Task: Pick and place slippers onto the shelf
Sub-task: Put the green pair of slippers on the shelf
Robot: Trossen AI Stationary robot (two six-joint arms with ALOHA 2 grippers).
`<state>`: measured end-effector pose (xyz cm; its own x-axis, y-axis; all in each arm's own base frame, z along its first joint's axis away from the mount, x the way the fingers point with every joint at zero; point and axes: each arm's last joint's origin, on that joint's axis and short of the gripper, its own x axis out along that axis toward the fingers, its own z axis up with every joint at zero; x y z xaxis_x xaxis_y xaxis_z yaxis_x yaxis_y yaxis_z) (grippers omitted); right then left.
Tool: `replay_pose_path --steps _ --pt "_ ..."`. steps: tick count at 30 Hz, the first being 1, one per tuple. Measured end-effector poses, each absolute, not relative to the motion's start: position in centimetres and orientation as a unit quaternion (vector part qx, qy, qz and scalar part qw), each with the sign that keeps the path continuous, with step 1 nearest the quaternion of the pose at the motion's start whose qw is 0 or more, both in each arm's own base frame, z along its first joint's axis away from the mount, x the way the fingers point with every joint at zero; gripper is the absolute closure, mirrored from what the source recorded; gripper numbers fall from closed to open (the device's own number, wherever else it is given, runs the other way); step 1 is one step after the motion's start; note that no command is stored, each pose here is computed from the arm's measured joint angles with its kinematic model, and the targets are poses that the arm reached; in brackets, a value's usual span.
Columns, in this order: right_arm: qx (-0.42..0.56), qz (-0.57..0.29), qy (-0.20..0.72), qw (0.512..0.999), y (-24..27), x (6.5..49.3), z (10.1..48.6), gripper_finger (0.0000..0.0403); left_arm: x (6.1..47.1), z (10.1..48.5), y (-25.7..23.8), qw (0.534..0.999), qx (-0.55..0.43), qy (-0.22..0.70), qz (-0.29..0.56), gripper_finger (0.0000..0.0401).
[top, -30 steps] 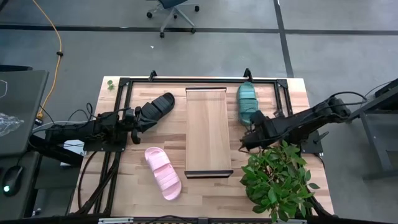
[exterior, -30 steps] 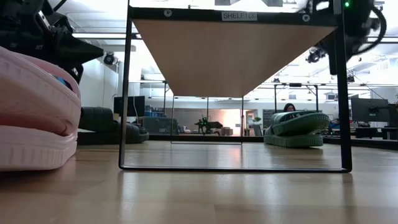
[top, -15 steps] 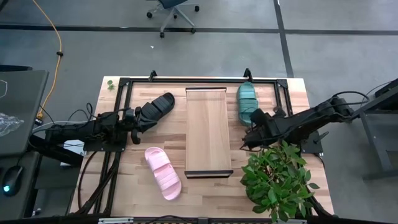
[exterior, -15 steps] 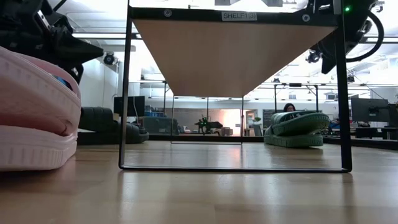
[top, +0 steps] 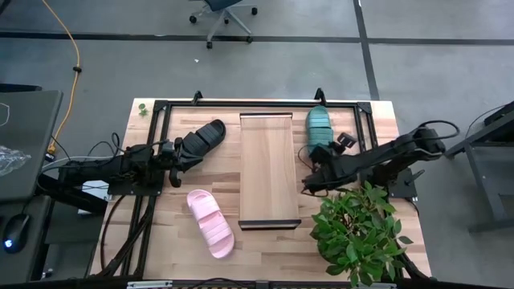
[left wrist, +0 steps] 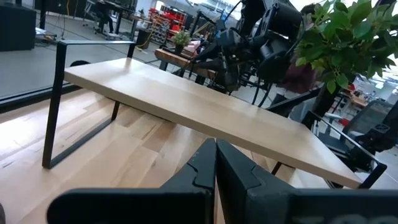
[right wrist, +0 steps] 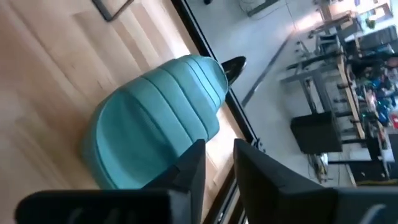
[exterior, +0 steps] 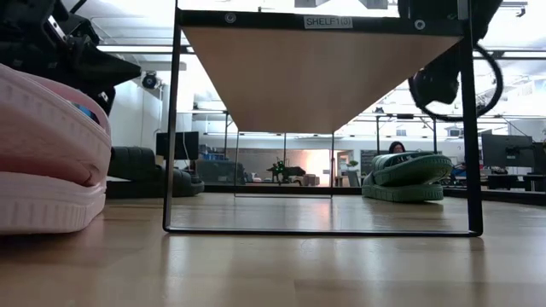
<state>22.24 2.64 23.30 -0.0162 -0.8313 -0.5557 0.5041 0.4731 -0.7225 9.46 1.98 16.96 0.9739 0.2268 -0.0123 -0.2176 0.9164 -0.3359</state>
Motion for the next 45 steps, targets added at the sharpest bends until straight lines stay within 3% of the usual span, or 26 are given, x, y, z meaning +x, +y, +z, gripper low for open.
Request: replay_pose_path --steps 11,20,27,35,45 --pt "-0.104 -0.542 0.504 0.664 2.8 21.4 23.4 0.0318 9.5 16.9 1.8 0.984 -0.155 -0.005 0.091 0.04" --pt "-0.129 -0.496 0.542 0.666 3.9 20.5 23.0 0.0318 9.5 16.9 1.9 0.983 -0.154 -0.006 0.101 0.04" --pt "-0.048 -0.576 0.483 0.658 4.1 18.9 21.0 0.0318 9.5 16.9 1.9 0.983 -0.147 -0.007 0.106 0.04" --pt "0.067 -0.634 0.384 0.668 4.4 18.5 21.6 0.0318 9.5 16.9 1.9 0.983 -0.147 -0.007 0.106 0.04" --pt "-0.068 -0.49 0.491 0.717 5.5 19.3 21.2 0.0318 9.5 16.9 1.9 0.983 -0.146 -0.008 0.107 0.04"
